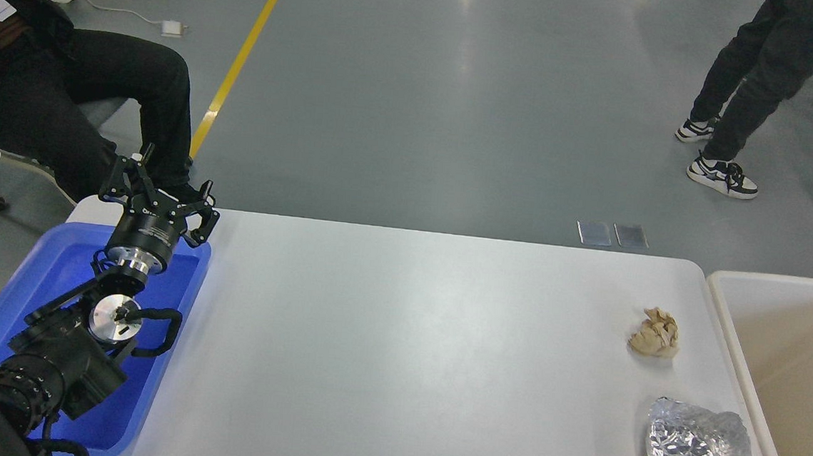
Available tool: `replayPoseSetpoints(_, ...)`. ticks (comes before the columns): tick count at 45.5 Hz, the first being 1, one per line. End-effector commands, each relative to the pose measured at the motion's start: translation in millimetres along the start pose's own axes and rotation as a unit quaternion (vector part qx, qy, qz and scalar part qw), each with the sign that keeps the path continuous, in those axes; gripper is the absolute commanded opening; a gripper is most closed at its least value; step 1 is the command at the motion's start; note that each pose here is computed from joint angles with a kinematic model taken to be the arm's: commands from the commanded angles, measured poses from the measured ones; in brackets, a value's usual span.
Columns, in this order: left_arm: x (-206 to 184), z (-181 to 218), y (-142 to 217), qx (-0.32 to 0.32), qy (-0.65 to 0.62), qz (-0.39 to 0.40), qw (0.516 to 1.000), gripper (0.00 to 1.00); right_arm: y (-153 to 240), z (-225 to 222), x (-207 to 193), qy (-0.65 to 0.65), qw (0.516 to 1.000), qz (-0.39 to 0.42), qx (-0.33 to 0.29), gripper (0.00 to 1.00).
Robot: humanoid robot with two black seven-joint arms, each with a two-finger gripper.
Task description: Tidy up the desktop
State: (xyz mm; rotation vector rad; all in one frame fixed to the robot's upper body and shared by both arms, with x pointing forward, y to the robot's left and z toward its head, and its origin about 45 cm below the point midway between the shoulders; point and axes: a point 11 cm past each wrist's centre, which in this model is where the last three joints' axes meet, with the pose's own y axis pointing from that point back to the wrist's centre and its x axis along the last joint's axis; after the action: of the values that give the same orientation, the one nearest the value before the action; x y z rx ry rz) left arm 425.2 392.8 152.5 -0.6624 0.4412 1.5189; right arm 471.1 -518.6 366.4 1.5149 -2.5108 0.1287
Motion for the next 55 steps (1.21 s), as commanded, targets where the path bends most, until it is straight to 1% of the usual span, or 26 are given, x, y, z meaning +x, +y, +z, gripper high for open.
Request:
replayPoseSetpoints(1,-0.1,0.0,-0.1,0.0,0.0,0.0,1.0,1.0,20.3,-113.0,-28.3,-0.127,0.98,-0.092,0.125,1.0)
replayPoseSetpoints(9,-0.1,0.0,-0.1,0.0,0.0,0.0,1.0,1.0,36.6,-127.4,-46.2,-0.148,0.961,-0.12,0.202,1.0)
replayPoseSetpoints(12,-0.1,0.0,-0.1,0.0,0.0,0.0,1.0,1.0,40.6,-118.4,-54.2,-0.163,0.952,-0.13,0.222,1.0)
replayPoseSetpoints(15,-0.1,0.0,-0.1,0.0,0.0,0.0,1.0,1.0,43.7,-101.1,-67.9,-0.173,0.946,-0.149,0.228,1.0)
replayPoseSetpoints(18,0.5,-0.3,0.5,0.0,0.0,0.001,1.0,1.0,46.3,-70.5,-87.1,-0.181,0.946,-0.171,0.207,1.0)
replayPoseSetpoints(22,0.0,0.1,-0.1,-0.001,0.001,0.0,1.0,1.0,53.5,-23.7,-115.9,-0.193,0.949,-0.19,0.159,1.0)
replayPoseSetpoints(30,0.5,-0.3,0.5,0.0,0.0,0.001,1.0,1.0,81.1,59.4,-164.7,-0.223,0.947,-0.219,0.073,1.0)
replayPoseSetpoints(40,-0.1,0.0,-0.1,0.0,0.0,0.0,1.0,1.0,99.8,141.3,-175.4,-0.253,0.95,-0.18,-0.013,1.0)
replayPoseSetpoints(46,-0.1,0.0,-0.1,0.0,0.0,0.0,1.0,1.0,103.5,160.7,-171.9,-0.245,0.953,-0.177,-0.031,1.0)
replayPoseSetpoints(55,-0.1,0.0,-0.1,0.0,0.0,0.0,1.0,1.0,101.1,158.1,-168.3,-0.246,0.952,-0.18,-0.027,1.0)
